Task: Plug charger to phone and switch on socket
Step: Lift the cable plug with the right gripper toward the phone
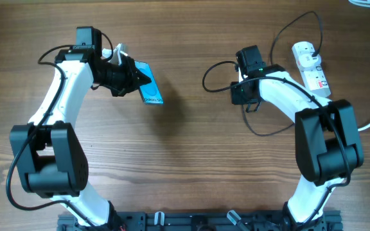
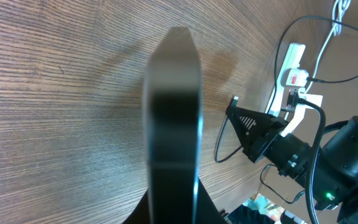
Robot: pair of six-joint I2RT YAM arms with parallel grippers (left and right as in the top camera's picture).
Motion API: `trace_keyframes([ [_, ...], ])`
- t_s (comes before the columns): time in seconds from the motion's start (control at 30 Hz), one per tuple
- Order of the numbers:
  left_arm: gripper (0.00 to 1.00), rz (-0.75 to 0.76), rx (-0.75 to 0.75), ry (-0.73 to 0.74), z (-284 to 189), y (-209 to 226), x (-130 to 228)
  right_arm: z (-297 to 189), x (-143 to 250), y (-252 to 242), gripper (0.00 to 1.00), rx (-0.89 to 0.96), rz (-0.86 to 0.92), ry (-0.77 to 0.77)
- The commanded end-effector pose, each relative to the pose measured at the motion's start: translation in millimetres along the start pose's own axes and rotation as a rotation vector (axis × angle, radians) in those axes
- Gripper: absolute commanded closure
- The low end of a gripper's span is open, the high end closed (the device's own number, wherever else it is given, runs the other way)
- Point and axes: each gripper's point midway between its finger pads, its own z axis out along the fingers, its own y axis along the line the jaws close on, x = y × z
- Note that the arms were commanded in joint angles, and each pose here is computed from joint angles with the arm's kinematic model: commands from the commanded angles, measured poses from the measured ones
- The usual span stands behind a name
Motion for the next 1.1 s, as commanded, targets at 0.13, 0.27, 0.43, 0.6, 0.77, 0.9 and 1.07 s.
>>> trace_keyframes([
  [0.13, 0.96, 0.017, 0.016, 0.004, -1, -2, -1, 20, 35, -1, 0.96, 0.001, 0.01, 0.114],
  [0.27, 0.96, 0.018, 0.016, 0.004, 0, -2, -1, 19, 35, 8, 0.96, -0.055, -0.039, 0.117],
  [0.43, 0.96, 0.017, 0.016, 0.003, -1, -2, -1, 19, 35, 8, 0.96, -0.054, -0.039, 0.118],
  [0.6, 0.96, 0.012, 0.041, -0.018, -1, -8, -8, 17, 32, 11, 0.96, -0.076, -0.042, 0.113],
  [0.77, 0.96, 0.187, 0.34, 0.03, -13, -60, -2, -70, 13, 85, 0.96, -0.664, -0.247, 0.006],
  [0.9, 0.96, 0.328, 0.637, 0.093, -40, -106, 10, -180, 17, 128, 0.96, -1.21, -0.425, -0.187],
  [1.07, 0.96, 0.483, 0.778, 0.1, -58, -127, 15, -234, 26, 147, 0.96, -1.505, -0.517, -0.293],
])
